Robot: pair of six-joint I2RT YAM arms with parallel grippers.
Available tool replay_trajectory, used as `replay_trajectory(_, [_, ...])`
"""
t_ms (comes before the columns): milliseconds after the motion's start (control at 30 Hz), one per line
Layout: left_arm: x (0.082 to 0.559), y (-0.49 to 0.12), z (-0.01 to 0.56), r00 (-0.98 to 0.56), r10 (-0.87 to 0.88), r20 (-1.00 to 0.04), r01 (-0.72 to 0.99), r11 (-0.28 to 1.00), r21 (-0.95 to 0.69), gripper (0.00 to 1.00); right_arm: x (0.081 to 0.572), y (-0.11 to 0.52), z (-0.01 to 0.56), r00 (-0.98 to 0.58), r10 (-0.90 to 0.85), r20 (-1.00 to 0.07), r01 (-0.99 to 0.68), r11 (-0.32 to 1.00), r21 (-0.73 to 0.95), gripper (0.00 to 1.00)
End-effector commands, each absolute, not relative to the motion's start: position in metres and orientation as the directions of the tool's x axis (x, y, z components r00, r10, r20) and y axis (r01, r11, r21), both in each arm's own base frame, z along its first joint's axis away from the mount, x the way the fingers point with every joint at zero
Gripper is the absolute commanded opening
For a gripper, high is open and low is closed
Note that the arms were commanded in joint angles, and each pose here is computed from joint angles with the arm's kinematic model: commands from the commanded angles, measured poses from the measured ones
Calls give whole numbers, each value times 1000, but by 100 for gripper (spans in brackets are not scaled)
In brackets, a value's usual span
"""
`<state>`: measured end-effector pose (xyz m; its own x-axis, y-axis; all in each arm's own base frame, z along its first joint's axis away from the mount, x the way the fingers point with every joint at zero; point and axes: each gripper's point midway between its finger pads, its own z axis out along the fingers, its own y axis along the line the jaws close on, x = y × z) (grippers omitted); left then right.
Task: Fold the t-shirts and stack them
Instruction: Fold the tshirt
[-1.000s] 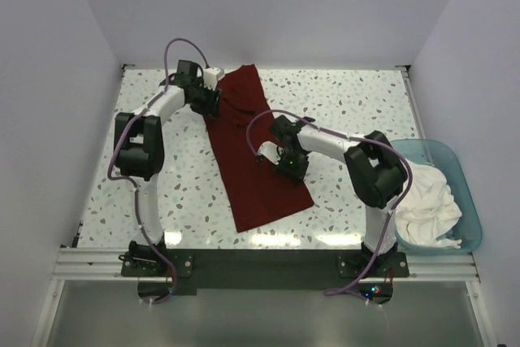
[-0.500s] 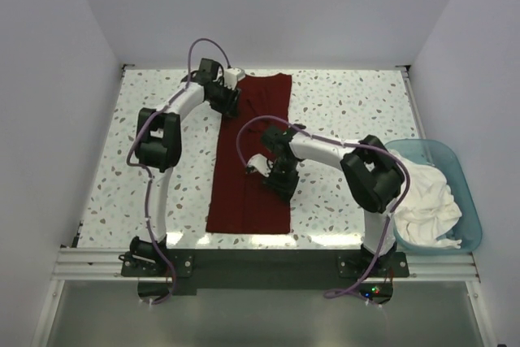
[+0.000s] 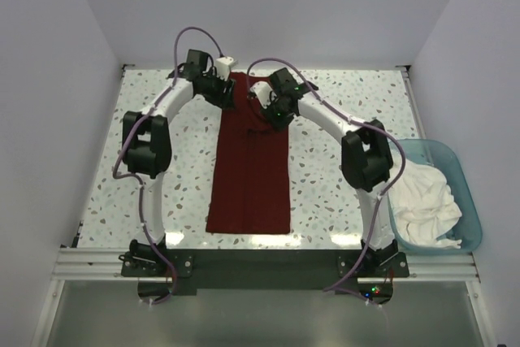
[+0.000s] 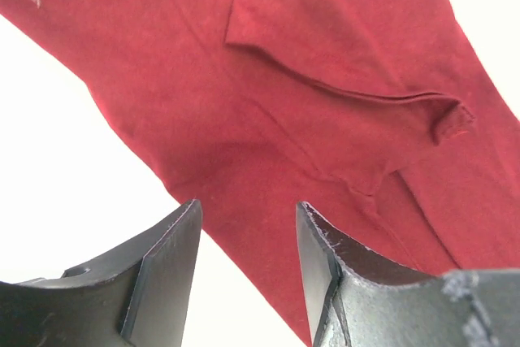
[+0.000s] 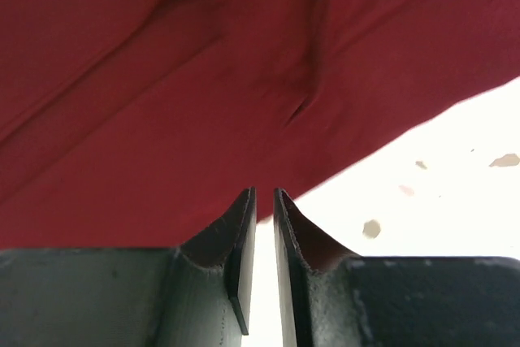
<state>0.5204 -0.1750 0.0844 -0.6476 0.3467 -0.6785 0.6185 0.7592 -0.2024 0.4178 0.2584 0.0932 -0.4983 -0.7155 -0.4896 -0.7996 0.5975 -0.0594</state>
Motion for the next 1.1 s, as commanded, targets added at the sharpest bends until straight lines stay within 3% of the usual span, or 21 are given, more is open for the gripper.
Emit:
replay_trajectory(0, [521, -181, 96, -608, 352, -712, 658, 725, -204, 54, 467, 251, 74, -539, -674, -505, -705, 689, -167, 19])
replay_trajectory(167, [521, -179, 70, -647, 355, -675, 638, 736, -224, 51, 500, 237, 54, -544, -683, -487, -656, 709, -261, 18])
replay_trajectory(400, [517, -165, 9, -728, 377, -572, 585, 776, -234, 49, 510, 219, 22, -573, -700, -427, -632, 709, -314, 17])
replay_trajectory(600, [540, -148, -13, -750, 351, -561, 549, 803, -231, 48, 526, 211, 8, -576, -704, -416, -612, 709, -351, 18])
replay_trajectory(833, [548, -152, 4, -719, 319, -617, 555, 798, -235, 51, 552, 208, 21, -546, -703, -456, -567, 711, -417, 21])
replay_trajectory(1067, [559, -151, 100, -565, 281, -776, 603, 783, -155, 62, 560, 217, 84, -490, -678, -548, -545, 728, -415, 31])
